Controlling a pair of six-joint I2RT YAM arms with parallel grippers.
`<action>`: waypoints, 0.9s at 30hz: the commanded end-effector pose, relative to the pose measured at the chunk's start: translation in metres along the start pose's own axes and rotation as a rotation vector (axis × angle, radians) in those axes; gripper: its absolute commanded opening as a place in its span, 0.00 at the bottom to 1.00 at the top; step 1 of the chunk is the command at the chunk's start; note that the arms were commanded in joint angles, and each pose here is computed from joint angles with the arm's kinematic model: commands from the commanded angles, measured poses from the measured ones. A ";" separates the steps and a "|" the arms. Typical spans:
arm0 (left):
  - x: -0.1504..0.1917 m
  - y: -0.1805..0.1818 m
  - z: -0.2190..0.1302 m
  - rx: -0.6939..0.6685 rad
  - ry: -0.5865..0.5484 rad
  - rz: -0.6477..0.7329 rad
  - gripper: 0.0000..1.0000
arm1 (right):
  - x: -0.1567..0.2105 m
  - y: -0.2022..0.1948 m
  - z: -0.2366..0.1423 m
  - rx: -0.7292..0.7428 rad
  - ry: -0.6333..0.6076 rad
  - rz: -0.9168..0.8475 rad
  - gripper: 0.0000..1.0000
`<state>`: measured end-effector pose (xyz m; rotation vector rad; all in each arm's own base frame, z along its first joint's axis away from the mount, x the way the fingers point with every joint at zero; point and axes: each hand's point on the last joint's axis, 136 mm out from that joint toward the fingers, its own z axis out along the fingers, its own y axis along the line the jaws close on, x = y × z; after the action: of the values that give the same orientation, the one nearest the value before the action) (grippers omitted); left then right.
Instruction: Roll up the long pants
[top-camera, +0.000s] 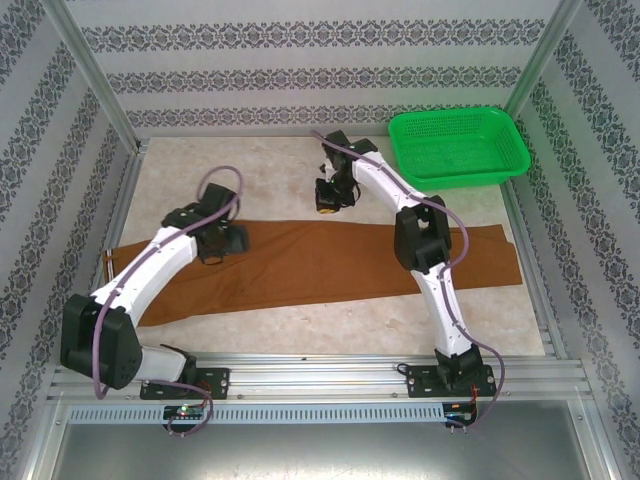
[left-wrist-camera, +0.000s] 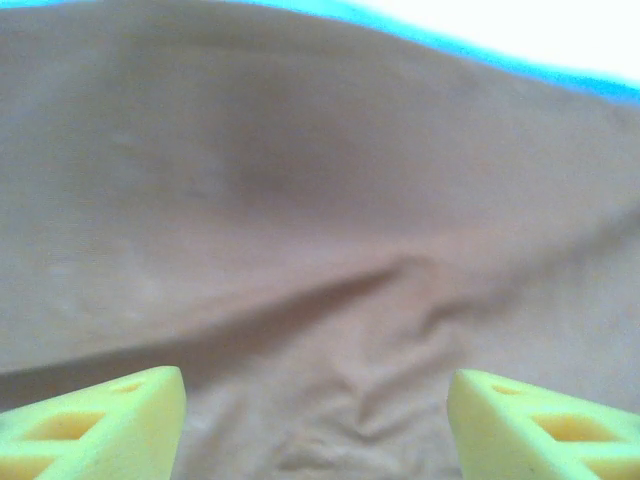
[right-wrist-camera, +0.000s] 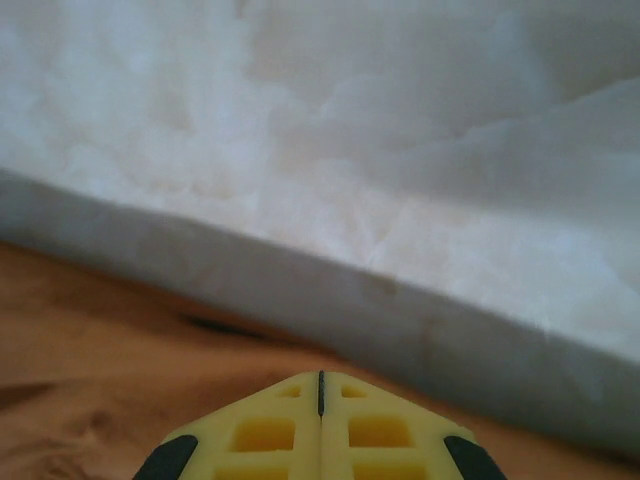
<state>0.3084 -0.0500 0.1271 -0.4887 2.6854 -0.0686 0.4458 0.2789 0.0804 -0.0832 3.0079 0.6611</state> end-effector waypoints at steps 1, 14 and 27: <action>0.013 0.050 0.025 -0.074 0.090 -0.235 0.67 | 0.004 0.004 -0.029 0.011 -0.055 -0.054 0.03; -0.001 0.157 0.029 -0.274 0.036 -0.528 0.65 | 0.120 0.001 -0.006 0.021 0.212 -0.122 0.00; -0.028 0.173 0.085 -0.317 0.131 -0.551 0.61 | 0.157 -0.043 0.047 0.117 0.344 -0.043 0.00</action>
<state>0.2883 0.1122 0.0361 -1.3666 2.6441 0.1896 0.3019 0.2640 0.0271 -0.2944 3.3014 0.5765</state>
